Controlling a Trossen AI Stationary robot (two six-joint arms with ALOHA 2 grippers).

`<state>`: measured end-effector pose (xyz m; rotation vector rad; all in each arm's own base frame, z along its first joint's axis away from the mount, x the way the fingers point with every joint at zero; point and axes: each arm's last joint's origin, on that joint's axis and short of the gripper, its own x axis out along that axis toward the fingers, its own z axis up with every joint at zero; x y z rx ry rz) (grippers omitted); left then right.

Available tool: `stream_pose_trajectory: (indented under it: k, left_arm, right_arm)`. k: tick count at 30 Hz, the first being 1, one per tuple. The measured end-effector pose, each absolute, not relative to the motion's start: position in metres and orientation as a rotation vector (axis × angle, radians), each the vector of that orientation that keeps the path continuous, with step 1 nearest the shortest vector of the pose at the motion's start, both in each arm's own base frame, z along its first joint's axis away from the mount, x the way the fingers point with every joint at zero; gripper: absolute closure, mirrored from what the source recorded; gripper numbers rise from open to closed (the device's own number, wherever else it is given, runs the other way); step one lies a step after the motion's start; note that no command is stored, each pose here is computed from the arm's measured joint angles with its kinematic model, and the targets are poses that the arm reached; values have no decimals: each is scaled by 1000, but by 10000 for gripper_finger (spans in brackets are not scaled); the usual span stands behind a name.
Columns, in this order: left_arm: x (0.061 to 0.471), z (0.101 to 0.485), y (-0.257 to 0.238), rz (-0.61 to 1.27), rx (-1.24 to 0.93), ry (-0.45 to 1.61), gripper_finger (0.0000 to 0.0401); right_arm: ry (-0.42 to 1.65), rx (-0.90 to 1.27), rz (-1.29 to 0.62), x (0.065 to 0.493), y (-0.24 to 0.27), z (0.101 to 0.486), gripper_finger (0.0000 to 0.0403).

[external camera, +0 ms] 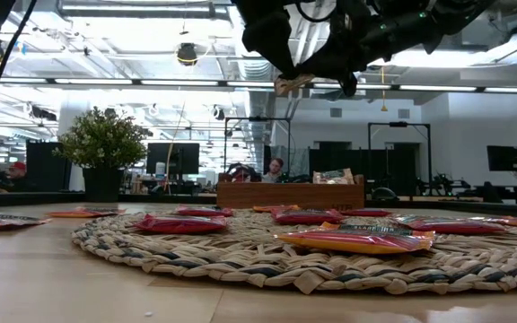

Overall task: Pick & Place Tea
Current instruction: Put the brown tea bag into the right section of the wooden organizer

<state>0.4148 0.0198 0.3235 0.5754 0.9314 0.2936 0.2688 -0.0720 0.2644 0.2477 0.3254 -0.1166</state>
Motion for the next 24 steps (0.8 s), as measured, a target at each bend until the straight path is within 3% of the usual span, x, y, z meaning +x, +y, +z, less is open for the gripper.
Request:
stream_pose_trajectory:
  k: [12,24]
  left_arm:
    - [415,323,20,343,553,924,389]
    - [412,323,23,463,597,957,259]
  right_arm:
    - [330,256,-180,268,-74,264,402]
    - [362,277,-273,266,-76,260,402]
